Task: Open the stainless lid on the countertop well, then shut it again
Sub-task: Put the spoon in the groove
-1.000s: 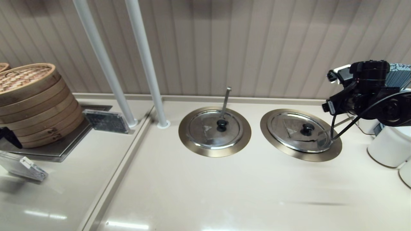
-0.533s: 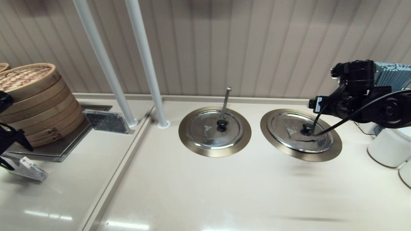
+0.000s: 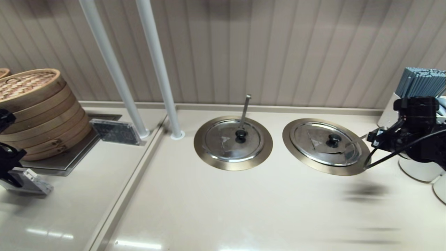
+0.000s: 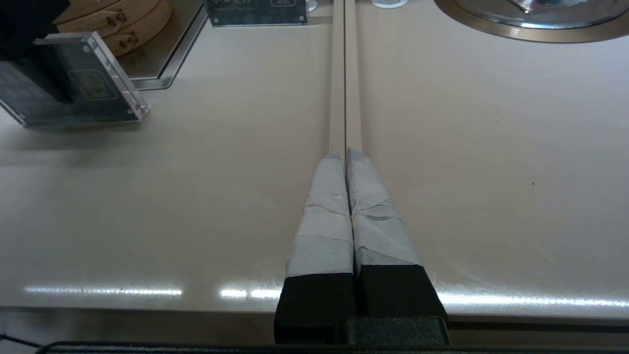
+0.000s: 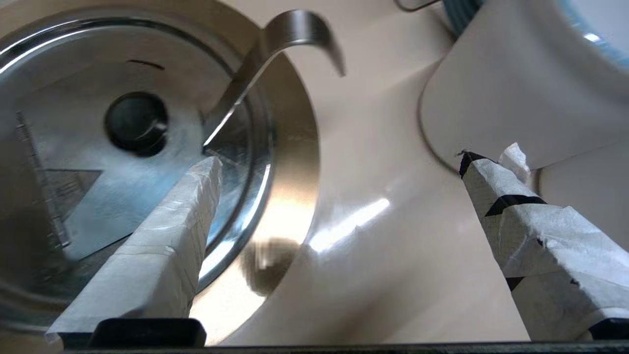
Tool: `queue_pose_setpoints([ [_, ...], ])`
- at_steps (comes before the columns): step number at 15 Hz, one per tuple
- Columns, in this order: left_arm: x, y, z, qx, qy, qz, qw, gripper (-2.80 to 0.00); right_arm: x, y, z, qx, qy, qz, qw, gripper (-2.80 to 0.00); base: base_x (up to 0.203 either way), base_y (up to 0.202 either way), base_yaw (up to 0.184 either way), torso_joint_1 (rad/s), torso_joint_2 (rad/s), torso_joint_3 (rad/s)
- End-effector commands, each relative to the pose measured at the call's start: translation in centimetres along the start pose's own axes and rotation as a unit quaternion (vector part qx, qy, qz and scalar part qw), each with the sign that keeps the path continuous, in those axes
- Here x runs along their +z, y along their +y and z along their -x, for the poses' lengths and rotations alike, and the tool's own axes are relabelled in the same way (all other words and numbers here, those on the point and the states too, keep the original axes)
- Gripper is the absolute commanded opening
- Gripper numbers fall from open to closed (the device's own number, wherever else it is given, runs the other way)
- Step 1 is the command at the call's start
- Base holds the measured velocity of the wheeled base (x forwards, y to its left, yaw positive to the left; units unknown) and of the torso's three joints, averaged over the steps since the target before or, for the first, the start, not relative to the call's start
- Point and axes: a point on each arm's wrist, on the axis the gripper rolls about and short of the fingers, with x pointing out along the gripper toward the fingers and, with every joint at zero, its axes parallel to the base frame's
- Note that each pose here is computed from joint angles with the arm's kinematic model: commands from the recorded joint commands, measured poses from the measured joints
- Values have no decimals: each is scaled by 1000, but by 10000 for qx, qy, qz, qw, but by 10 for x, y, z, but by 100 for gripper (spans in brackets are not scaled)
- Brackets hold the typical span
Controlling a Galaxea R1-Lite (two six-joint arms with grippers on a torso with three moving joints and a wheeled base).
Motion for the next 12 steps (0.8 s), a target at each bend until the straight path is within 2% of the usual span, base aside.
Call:
queue_pose_setpoints([
  [1, 0, 0, 0, 2, 1, -1, 10000, -280, -7, -28, -12, -336, 46, 65, 9994, 0, 0, 0, 0, 0, 0, 0],
  [3, 0, 0, 0, 2, 1, -1, 10000, -280, -14, -33, -21, -30, 281, 89, 9996, 0, 0, 0, 0, 0, 0, 0],
  [7, 0, 0, 0, 2, 1, -1, 10000, -280, -23, -30, -31, 185, 511, 66, 9985, 0, 0, 0, 0, 0, 0, 0],
  [11, 0, 0, 0, 2, 1, -1, 10000, -280, -6, -18, -27, 1154, 432, -539, 9909, 0, 0, 0, 0, 0, 0, 0],
  [12, 0, 0, 0, 2, 1, -1, 10000, -280, -2, -16, -30, 1204, 409, -638, 9898, 0, 0, 0, 0, 0, 0, 0],
])
